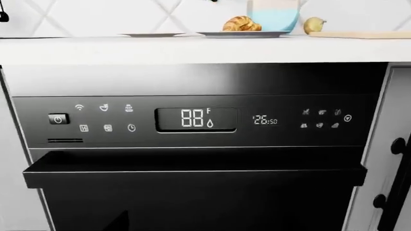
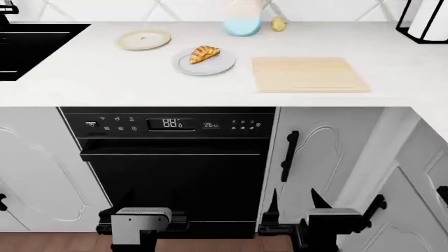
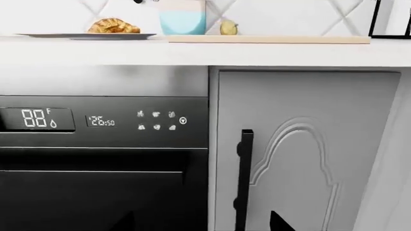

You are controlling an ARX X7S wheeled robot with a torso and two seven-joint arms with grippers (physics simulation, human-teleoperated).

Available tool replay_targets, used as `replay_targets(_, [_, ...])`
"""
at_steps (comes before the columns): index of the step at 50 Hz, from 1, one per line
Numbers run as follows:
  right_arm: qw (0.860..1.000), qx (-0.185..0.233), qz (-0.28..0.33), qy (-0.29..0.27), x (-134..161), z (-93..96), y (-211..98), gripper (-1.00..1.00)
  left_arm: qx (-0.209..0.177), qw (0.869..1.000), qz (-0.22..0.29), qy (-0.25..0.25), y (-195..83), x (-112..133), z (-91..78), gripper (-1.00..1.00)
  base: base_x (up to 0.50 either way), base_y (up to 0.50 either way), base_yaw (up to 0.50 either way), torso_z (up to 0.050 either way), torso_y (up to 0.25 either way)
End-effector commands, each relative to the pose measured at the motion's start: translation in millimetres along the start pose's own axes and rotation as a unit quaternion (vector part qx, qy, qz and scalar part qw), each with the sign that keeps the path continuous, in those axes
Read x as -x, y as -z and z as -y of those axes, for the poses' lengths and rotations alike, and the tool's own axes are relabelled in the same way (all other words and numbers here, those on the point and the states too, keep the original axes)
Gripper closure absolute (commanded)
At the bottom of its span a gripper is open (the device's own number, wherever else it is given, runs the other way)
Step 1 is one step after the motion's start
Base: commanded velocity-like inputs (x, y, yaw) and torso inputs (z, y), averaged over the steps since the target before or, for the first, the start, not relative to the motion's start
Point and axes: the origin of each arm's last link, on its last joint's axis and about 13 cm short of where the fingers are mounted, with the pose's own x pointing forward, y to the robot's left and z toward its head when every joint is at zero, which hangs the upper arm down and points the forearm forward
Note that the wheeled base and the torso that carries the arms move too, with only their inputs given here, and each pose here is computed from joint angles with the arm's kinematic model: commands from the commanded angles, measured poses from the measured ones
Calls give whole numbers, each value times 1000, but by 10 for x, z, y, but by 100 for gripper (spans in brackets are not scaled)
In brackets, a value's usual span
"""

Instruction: From the different types of pastries on the counter, select a croissant and place it on the cutting board. Then retrieve a jar of jam from the cabinet and place it alongside the croissant on the cutting board.

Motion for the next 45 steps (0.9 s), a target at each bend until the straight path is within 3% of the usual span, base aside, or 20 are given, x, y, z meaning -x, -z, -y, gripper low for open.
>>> replay_targets(1, [1000,1,2,-1,53,-1,-11,-100,-1,1000,-2,0,-7,21,-11,-100,0,500,0,0,0])
replay_targets(5, [1000,4,2,-1,59,-15,-18,-100,0,1000,-1,1,-14,32,-20,-100,0,500,0,0,0])
replay_targets(18, [1000,12,-9,-10,69,-32,-214,-100,21,999,-24,17,-191,85,-52,-100,0,0,0,0,0])
replay_targets(25, [999,-5,34,-36,17,-4,-950,-100,55,996,32,56,-860,-18,-42,-100,0,0,0,0,0])
replay_targets(34, [995,-23,87,-46,-87,37,-1812,-100,22,989,101,107,-1720,-173,-67,-100,0,0,0,0,0])
replay_targets(42, [992,-52,81,-84,-622,63,-2314,-100,4,989,92,113,-2236,-621,-249,-100,0,0,0,0,0])
replay_targets(45, [991,-60,73,-94,-884,24,-2451,-100,17,988,83,128,-2365,-835,-317,-100,0,0,0,0,0])
